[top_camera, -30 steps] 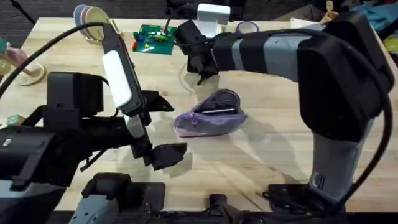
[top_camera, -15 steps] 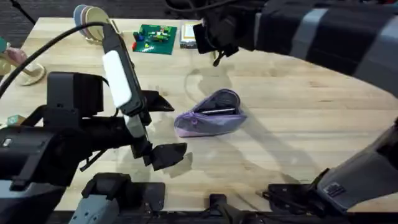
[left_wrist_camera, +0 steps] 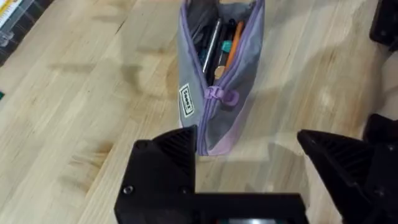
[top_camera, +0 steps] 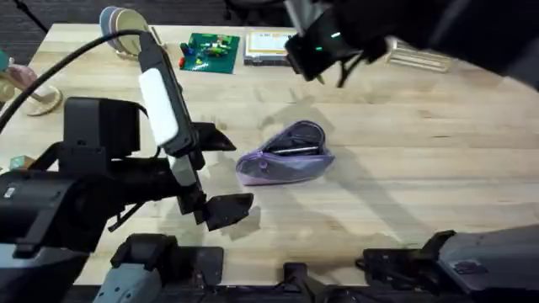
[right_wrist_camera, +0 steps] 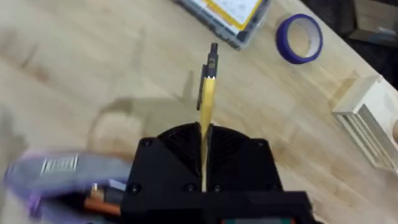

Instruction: Unzip the bag, pick up the pens from the table one at a time and place them inside, then zip the bag closed.

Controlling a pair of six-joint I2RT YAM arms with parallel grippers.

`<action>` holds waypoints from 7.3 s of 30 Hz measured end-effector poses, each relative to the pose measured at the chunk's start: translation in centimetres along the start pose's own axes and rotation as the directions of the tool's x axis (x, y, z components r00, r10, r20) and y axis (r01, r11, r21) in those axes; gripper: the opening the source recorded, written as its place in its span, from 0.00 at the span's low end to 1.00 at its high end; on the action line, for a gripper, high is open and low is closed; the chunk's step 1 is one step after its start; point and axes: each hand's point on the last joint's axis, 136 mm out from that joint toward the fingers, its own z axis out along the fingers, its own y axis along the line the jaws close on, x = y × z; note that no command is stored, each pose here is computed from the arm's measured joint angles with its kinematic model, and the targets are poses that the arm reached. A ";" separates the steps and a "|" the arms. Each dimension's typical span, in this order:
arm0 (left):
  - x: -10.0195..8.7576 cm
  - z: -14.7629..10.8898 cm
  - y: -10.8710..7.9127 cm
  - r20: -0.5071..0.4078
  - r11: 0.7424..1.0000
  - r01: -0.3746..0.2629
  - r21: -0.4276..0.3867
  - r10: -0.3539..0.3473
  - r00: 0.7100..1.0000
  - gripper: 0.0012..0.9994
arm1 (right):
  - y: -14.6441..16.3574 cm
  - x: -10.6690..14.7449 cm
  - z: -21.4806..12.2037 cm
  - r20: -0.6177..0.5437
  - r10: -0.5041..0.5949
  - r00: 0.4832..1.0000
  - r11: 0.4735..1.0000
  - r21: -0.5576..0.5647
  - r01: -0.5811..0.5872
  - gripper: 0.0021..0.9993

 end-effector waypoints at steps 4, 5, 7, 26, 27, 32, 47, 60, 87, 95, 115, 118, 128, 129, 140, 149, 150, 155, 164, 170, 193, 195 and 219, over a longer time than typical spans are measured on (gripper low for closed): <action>0.0 0.0 0.0 0.000 1.000 0.000 0.000 0.000 1.000 0.99 | -0.5 1.1 -2.5 0.001 -0.060 0.998 0.993 -0.097 0.059 0.03; 0.0 0.0 0.0 0.000 1.000 0.000 0.000 0.000 1.000 0.99 | -0.6 1.4 -3.1 0.003 -0.075 0.997 0.990 -0.121 0.075 0.03; 0.0 0.0 0.0 0.000 1.000 0.000 0.000 0.000 1.000 0.99 | -0.7 2.1 -4.0 0.006 -0.112 0.994 0.980 -0.167 0.112 0.03; 0.0 0.0 0.0 0.000 1.000 0.000 0.000 0.000 1.000 0.99 | 4.2 11.4 -5.0 0.137 -0.696 0.705 0.563 -0.504 0.655 0.03; 0.0 0.0 0.0 0.000 1.000 0.000 0.000 0.000 1.000 0.99 | 4.4 11.8 -4.7 0.136 -0.704 0.697 0.554 -0.509 0.659 0.03; 0.0 0.0 0.0 0.000 1.000 0.000 0.000 0.000 1.000 0.99 | 5.0 13.4 -3.6 0.134 -0.725 0.676 0.525 -0.528 0.668 0.03; 0.0 0.0 0.0 0.000 1.000 0.000 0.000 0.000 1.000 0.99 | 6.8 13.1 -1.0 0.213 -0.722 0.658 0.480 -0.532 0.698 0.03; 0.0 0.0 0.0 0.000 1.000 0.000 0.000 0.000 1.000 0.99 | 11.3 12.7 0.9 0.310 -0.733 0.606 0.370 -0.566 0.737 0.03; 0.0 0.0 0.0 0.000 1.000 0.000 0.000 0.000 1.000 0.99 | 9.6 9.5 -4.4 0.437 -0.649 0.623 0.437 -0.457 0.775 1.00; 0.0 0.0 0.0 0.000 1.000 0.000 0.000 0.000 1.000 0.99 | 7.1 8.1 -8.8 0.489 -0.596 0.637 0.537 -0.347 0.769 1.00; 0.0 0.0 0.0 -0.001 1.000 0.000 0.000 0.000 1.000 0.99 | 8.0 12.5 -12.1 0.527 -0.258 0.810 0.769 -0.396 0.503 1.00; 0.3 0.0 0.3 -0.019 1.000 0.000 -0.015 -0.001 1.000 0.99 | 8.3 12.4 -12.7 0.487 -0.147 0.861 0.787 -0.470 0.400 1.00; 1.3 -0.1 1.0 -0.076 0.997 -0.052 -0.054 0.047 0.996 0.99 | 8.7 12.4 -13.0 0.332 0.089 0.939 0.779 -0.611 0.142 1.00; 1.4 0.0 1.1 -0.082 0.997 -0.058 -0.056 0.053 0.995 0.99 | 8.7 12.4 -13.0 0.322 0.102 0.941 0.777 -0.617 0.127 1.00; 4.9 1.9 3.6 -0.181 0.999 -0.022 0.025 0.027 0.983 0.99 | 9.1 12.6 -13.2 0.178 0.255 0.950 0.728 -0.682 -0.067 1.00; 5.5 3.6 5.0 -0.101 0.996 0.006 0.094 0.004 0.995 0.99 | 11.6 13.6 -13.9 0.133 0.225 0.965 0.728 -0.681 -0.076 1.00; 5.5 3.7 5.1 -0.094 0.995 0.006 0.102 0.003 0.996 0.99 | 11.8 13.7 -13.9 0.125 0.233 0.964 0.737 -0.669 -0.091 1.00; 5.4 4.2 4.8 -0.061 0.990 0.013 0.142 -0.005 0.998 0.99 | 12.4 13.9 -13.9 0.101 0.283 0.954 0.776 -0.608 -0.166 1.00; 5.0 4.3 4.6 -0.028 0.987 -0.008 0.162 0.013 1.000 0.99 | 16.3 14.3 -13.4 0.071 0.236 0.969 0.790 -0.594 -0.149 1.00; 4.8 4.3 4.6 -0.019 0.986 -0.009 0.164 0.013 1.000 0.99 | 16.9 14.6 -12.4 0.001 0.283 0.959 0.782 -0.580 -0.230 1.00; 4.8 4.3 4.6 -0.018 0.986 -0.012 0.165 0.015 1.000 0.99 | 19.7 12.8 -8.3 -0.116 0.476 0.872 0.727 -0.507 -0.464 1.00; 4.8 4.3 4.6 -0.018 0.986 -0.011 0.165 0.015 1.000 0.99 | 19.3 12.7 -8.1 -0.107 0.495 0.862 0.728 -0.491 -0.479 1.00; 4.8 4.3 4.6 -0.018 0.986 -0.011 0.165 0.014 1.000 0.99 | 19.7 12.8 -3.5 -0.102 0.570 0.815 0.745 -0.355 -0.566 0.98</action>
